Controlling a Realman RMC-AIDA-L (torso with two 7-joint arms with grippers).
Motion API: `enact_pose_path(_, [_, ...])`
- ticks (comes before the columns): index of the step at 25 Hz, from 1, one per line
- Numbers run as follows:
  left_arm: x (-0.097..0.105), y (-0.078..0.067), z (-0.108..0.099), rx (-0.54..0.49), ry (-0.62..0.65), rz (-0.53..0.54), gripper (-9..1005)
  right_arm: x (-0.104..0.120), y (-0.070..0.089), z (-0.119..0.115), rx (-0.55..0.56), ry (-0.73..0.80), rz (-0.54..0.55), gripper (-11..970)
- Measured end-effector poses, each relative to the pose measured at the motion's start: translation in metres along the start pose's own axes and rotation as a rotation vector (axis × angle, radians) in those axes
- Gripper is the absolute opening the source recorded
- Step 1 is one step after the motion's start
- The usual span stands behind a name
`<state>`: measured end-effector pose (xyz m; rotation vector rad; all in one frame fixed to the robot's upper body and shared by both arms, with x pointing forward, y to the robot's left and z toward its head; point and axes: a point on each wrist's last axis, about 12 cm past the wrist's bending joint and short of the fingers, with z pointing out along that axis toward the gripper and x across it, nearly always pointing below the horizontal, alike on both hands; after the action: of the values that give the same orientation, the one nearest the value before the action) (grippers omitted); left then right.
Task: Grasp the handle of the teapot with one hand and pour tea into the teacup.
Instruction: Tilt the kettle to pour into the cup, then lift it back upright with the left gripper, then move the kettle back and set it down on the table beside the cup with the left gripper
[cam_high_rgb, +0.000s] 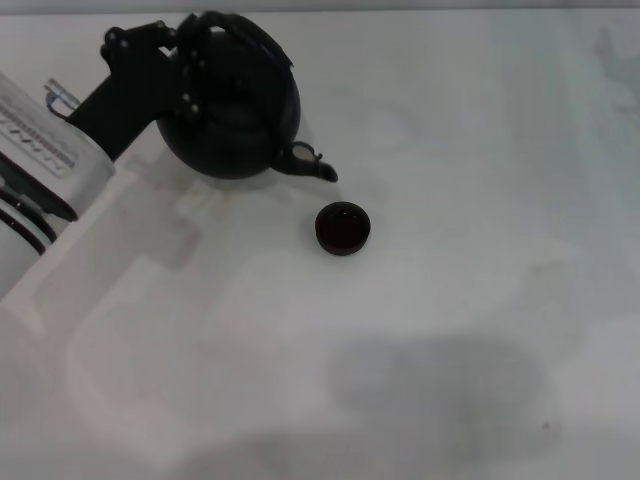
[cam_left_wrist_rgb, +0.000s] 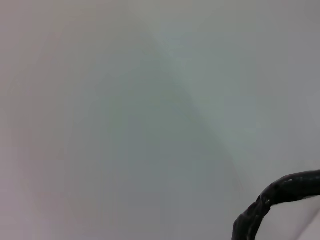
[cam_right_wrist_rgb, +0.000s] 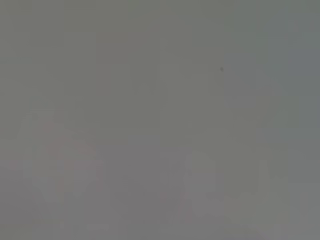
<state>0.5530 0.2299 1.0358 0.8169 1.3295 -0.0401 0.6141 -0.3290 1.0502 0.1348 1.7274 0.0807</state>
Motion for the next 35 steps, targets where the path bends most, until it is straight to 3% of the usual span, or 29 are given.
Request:
enact_pose_path(6, [0.008, 0.004, -0.015, -0.138, 0.028, -0.269, 107, -0.002, 0.004, 0.004, -0.002, 0.010, -0.001, 828])
enact_pose_path(9, [0.010, 0.003, -0.021, -0.184, 0.036, -0.310, 112, -0.002, 0.004, 0.005, -0.003, 0.010, -0.002, 828])
enact_pose_path(11, [0.015, 0.002, -0.031, -0.284, 0.054, -0.386, 114, -0.003, 0.004, 0.005, -0.004, 0.009, -0.003, 828])
enact_pose_path(18, [0.021, -0.005, -0.043, -0.327, 0.096, -0.452, 124, -0.005, 0.004, 0.007, -0.005, 0.005, -0.005, 828])
enact_pose_path(35, [0.029, -0.011, -0.040, -0.296, 0.175, -0.517, 147, -0.007, 0.006, 0.008, -0.003, -0.001, 0.004, 828])
